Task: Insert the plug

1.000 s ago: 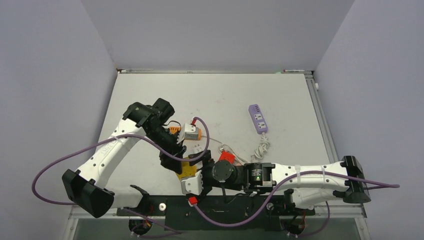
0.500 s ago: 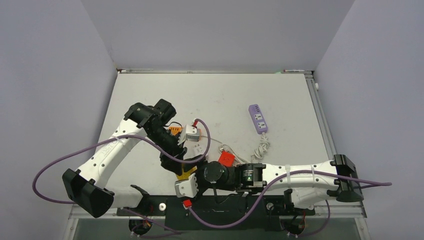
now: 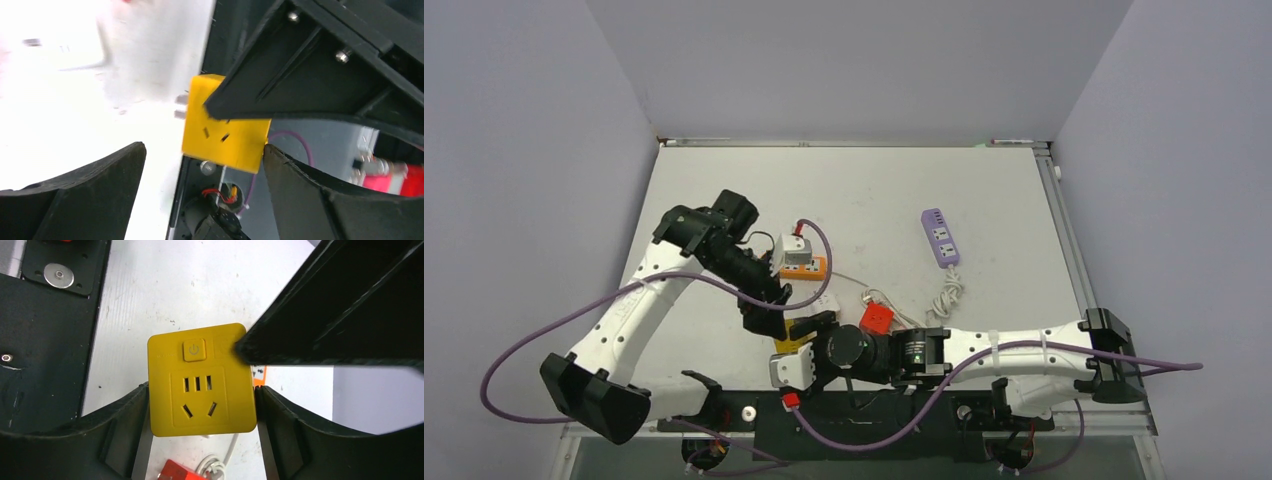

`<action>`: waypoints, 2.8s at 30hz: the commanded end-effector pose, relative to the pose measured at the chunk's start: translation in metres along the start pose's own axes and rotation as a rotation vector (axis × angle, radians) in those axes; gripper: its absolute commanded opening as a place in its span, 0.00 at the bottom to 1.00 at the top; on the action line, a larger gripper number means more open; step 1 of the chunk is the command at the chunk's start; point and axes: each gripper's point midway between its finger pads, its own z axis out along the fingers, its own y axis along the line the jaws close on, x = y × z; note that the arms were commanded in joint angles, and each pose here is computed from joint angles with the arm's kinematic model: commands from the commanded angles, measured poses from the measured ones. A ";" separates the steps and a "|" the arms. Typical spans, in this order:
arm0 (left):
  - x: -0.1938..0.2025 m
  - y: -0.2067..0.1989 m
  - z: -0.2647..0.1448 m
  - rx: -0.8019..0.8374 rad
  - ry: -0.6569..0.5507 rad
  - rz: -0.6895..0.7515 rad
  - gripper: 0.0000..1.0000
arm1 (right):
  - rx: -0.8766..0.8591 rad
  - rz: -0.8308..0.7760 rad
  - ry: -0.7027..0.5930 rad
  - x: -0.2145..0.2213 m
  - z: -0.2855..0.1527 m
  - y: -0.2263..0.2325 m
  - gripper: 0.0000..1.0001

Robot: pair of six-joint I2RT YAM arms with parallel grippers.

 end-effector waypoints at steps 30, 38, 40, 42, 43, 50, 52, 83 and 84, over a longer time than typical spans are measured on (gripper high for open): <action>-0.070 0.063 -0.118 -0.890 -0.839 0.473 0.96 | 0.219 1.534 -0.411 -0.006 0.006 -0.178 0.05; -0.068 0.058 -0.104 -0.813 -0.812 0.497 0.96 | 0.173 1.556 -0.450 -0.025 0.015 -0.169 0.05; -0.068 0.059 -0.101 -0.797 -0.799 0.484 0.96 | 0.175 1.555 -0.457 -0.026 0.017 -0.168 0.05; -0.065 0.059 -0.097 -0.774 -0.781 0.477 0.96 | 0.183 1.555 -0.471 -0.028 0.016 -0.169 0.05; -0.064 0.059 -0.095 -0.767 -0.779 0.470 0.98 | 0.188 1.554 -0.477 -0.028 0.015 -0.170 0.05; -0.070 0.062 -0.097 -0.746 -0.778 0.434 0.47 | 0.204 1.560 -0.484 -0.027 0.014 -0.165 0.11; -0.071 0.062 -0.097 -0.741 -0.768 0.441 0.19 | 0.205 1.560 -0.479 -0.026 0.012 -0.165 0.22; -0.056 0.058 -0.083 -0.726 -0.658 0.532 0.21 | 0.096 1.464 -0.140 -0.005 0.029 -0.155 0.13; -0.056 0.062 -0.082 -0.729 -0.664 0.489 0.50 | 0.122 1.455 -0.119 0.001 0.027 -0.158 0.07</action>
